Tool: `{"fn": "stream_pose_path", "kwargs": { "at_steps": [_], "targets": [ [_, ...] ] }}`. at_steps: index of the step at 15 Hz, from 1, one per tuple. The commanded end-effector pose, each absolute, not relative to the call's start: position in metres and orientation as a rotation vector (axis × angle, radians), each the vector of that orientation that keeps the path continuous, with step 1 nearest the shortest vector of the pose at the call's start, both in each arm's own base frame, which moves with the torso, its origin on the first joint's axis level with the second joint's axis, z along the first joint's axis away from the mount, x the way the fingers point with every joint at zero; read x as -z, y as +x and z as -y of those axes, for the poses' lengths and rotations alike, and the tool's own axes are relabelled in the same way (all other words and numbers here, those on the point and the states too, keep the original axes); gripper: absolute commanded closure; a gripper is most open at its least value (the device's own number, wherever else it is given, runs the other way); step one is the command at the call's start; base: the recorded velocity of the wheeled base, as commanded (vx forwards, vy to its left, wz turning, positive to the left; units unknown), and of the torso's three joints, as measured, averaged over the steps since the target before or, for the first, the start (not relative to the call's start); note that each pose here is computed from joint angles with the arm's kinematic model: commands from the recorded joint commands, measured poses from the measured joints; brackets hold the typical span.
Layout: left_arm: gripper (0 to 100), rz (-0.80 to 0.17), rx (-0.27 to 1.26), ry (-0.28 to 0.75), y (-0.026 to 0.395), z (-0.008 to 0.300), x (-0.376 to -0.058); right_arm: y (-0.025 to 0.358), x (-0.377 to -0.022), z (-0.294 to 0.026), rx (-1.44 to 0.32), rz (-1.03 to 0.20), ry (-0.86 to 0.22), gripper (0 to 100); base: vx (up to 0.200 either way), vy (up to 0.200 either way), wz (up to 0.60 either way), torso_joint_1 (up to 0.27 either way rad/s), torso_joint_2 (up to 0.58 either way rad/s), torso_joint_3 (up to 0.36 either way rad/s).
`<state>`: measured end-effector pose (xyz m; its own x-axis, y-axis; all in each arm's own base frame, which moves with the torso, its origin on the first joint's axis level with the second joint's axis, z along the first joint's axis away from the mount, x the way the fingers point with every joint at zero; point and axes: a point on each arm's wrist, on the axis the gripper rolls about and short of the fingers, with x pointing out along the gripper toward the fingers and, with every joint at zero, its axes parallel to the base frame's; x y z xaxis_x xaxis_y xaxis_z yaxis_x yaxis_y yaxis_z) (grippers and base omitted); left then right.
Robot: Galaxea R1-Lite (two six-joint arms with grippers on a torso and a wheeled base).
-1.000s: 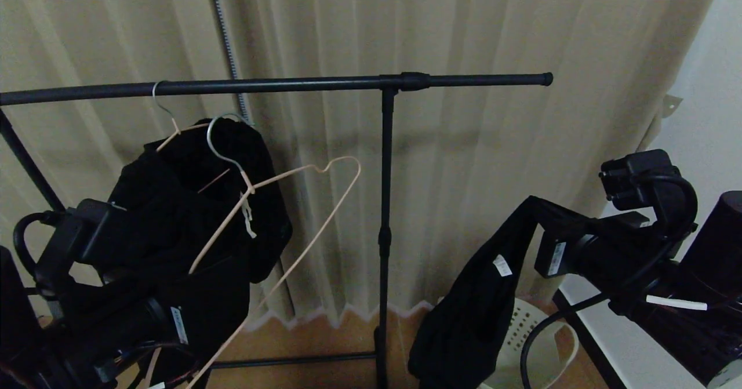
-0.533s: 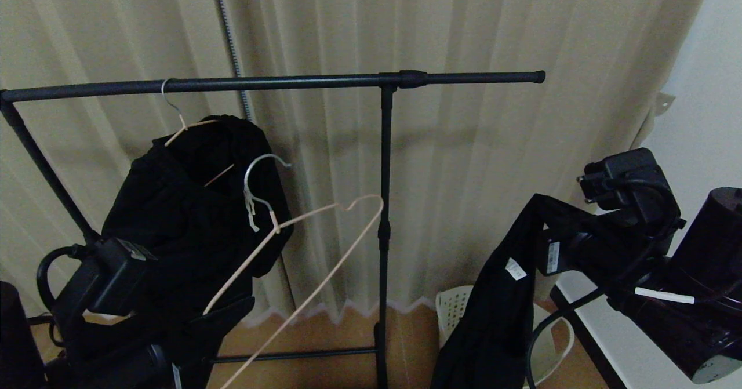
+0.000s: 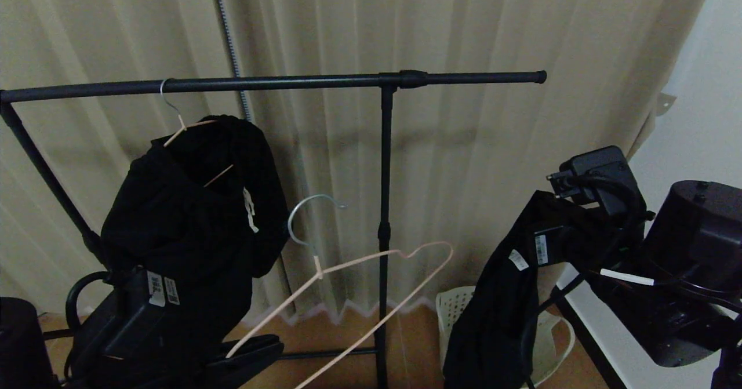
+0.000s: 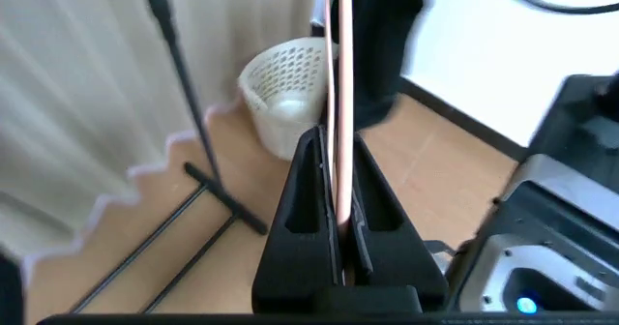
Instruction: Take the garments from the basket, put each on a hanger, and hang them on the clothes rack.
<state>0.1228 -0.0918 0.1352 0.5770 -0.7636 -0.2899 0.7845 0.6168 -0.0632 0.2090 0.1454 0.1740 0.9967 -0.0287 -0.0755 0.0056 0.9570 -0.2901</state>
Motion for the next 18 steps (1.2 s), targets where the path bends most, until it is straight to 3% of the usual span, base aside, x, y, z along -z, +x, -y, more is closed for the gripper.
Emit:
{"fn": "stream_pose_path", "kwargs": {
  "at_steps": [1, 9, 18],
  "targets": [
    [100, -0.295, 0.942, 0.073, 0.122, 0.097, -0.135, 0.217, -0.168, -0.152, 0.018, -0.089, -0.301, 100, 0.000, 0.000, 0.00, 0.000, 0.00, 0.000],
    [100, -0.344, 0.972, -0.007, 0.131, 0.114, -0.134, 0.236, -0.167, -0.163, 0.042, -0.024, -0.248, 100, 0.000, 0.000, 0.00, 0.000, 0.00, 0.000],
    [100, -0.298, 0.971, -0.028, 0.156, 0.133, -0.129, 0.235, -0.168, -0.167, 0.029, -0.018, -0.243, 100, 0.000, 0.000, 0.00, 0.000, 0.00, 0.000]
  ]
}}
